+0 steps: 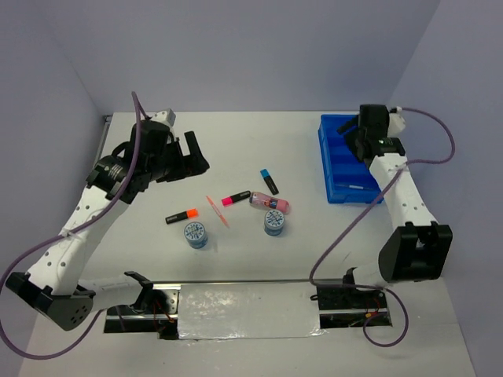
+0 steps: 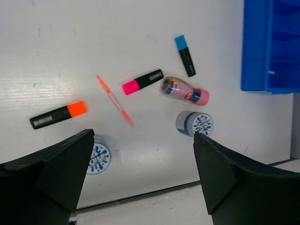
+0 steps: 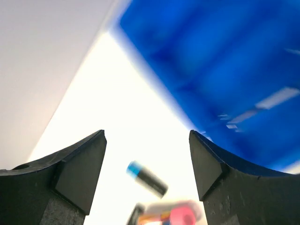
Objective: Sort the stationery into containers
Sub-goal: Place the pen in the storage box, then pick up the pen from the center of the board.
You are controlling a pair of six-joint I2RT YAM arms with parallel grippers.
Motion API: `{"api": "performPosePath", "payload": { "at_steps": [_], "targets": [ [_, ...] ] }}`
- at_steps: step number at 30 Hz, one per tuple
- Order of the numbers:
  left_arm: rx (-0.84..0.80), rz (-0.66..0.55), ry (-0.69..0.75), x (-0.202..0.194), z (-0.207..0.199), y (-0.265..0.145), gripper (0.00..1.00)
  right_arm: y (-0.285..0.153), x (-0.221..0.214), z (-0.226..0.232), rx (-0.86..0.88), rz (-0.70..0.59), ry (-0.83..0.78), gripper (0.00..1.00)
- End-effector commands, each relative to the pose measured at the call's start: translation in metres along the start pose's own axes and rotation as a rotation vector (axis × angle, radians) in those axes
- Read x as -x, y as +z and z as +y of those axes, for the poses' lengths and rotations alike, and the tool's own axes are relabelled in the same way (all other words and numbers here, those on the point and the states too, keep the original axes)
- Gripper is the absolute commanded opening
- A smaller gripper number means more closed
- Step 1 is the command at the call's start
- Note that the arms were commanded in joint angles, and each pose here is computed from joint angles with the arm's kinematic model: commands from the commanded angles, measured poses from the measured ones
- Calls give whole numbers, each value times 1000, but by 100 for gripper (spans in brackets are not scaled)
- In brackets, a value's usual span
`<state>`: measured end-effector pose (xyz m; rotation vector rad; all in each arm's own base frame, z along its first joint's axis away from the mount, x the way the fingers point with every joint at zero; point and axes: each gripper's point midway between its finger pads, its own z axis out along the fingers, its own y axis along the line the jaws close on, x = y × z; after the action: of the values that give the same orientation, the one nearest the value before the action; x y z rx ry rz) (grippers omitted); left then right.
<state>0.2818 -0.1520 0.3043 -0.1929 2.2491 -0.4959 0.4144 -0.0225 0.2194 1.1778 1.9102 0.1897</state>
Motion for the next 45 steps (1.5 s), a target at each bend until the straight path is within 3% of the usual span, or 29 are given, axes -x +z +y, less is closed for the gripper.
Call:
{"api": "performPosePath", "payload": {
  "at_steps": [1, 2, 5, 11, 16, 20, 25, 27, 30, 36, 45],
  "targets": [
    [100, 14, -70, -3, 17, -1, 99, -68, -29, 81, 380, 52, -400, 78],
    [101, 19, -72, -4, 17, 1, 99, -91, -71, 94, 461, 92, -587, 78],
    [114, 33, -85, -8, 19, 1, 99, -137, -150, 92, 547, 190, -804, 78],
    [264, 44, -125, -7, 42, -5, 99, -200, -265, 44, 519, 327, -862, 68],
    [205, 90, -124, -18, 33, 0, 99, -199, -291, 29, 470, 343, -865, 68],
    [202, 157, -61, -51, 11, 5, 99, -206, -274, 48, 547, 287, -893, 69],
    [242, 155, -150, -62, 18, 11, 99, -219, -318, 61, 831, 399, -1150, 61],
    [316, 127, -204, -55, 32, 4, 99, -214, -332, 61, 852, 416, -1225, 53],
    [407, 78, -279, -44, 56, -11, 99, -202, -358, 70, 875, 431, -1284, 51],
    [458, -8, -340, -17, 96, -31, 99, -166, -425, 90, 839, 524, -1382, 52],
    [405, 11, -285, -17, 101, -39, 99, -117, -457, 89, 700, 555, -1432, 53]
  ]
}}
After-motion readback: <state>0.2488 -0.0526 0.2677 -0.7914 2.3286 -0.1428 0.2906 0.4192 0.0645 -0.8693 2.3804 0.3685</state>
